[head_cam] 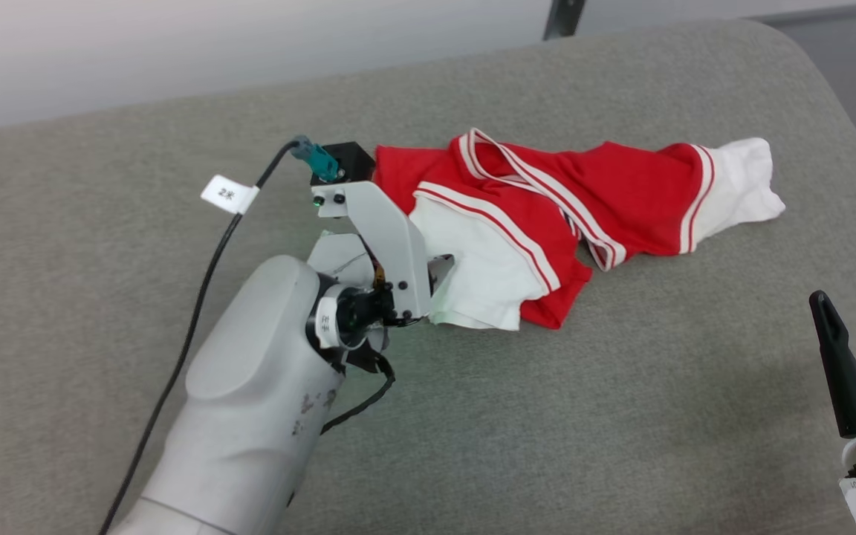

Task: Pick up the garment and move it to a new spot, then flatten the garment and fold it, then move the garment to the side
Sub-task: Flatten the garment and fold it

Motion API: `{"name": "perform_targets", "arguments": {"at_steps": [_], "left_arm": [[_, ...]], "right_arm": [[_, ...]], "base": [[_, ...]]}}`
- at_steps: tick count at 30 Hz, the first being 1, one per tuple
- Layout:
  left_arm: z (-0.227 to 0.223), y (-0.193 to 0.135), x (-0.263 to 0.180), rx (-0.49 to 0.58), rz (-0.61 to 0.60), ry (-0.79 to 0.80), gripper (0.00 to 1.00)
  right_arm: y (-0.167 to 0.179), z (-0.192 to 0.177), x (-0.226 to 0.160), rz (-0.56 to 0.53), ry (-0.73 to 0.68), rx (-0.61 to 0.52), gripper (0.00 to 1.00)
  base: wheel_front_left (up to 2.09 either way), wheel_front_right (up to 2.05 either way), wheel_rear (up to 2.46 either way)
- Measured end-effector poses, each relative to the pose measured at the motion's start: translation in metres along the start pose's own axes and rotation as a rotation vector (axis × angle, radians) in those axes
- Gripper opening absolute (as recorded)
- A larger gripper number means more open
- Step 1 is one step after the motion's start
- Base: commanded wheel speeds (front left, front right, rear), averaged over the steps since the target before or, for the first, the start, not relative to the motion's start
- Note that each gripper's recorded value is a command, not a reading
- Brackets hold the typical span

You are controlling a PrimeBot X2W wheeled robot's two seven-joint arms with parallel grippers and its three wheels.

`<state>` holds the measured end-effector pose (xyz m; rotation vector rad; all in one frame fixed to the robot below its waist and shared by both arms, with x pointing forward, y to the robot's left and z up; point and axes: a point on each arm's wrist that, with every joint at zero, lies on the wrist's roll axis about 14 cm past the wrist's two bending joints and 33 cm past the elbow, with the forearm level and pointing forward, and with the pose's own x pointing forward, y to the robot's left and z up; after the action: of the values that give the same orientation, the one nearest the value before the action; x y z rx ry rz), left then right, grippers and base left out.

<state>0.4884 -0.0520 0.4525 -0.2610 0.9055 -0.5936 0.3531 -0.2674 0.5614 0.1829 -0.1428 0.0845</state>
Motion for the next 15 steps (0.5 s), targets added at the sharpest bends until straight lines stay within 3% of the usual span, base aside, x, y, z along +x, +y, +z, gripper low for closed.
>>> {"name": "perform_targets", "arguments": {"at_steps": [10,11,13,15], "left_arm": [[-0.012,-0.005,0.026,-0.012,-0.023,0.055,1.00],[-0.011,-0.005,0.027,-0.015,-0.023,0.054,0.96],[-0.012,-0.004,0.029,-0.022,-0.024,0.058,0.42],[-0.014,-0.003,0.029,-0.045,-0.034,0.065,0.02]], "right_arm": [[-0.014,-0.002,-0.003,-0.050,0.014,-0.001,1.00],[-0.014,-0.002,-0.002,-0.050,0.013,-0.003,1.00],[-0.015,-0.002,-0.001,-0.051,0.014,-0.002,1.00],[-0.015,-0.003,0.000,-0.050,0.013,0.000,1.00]], "base": [[0.00,0.00,0.00],[0.00,0.00,0.00],[0.00,0.00,0.00],[0.00,0.00,0.00]]}}
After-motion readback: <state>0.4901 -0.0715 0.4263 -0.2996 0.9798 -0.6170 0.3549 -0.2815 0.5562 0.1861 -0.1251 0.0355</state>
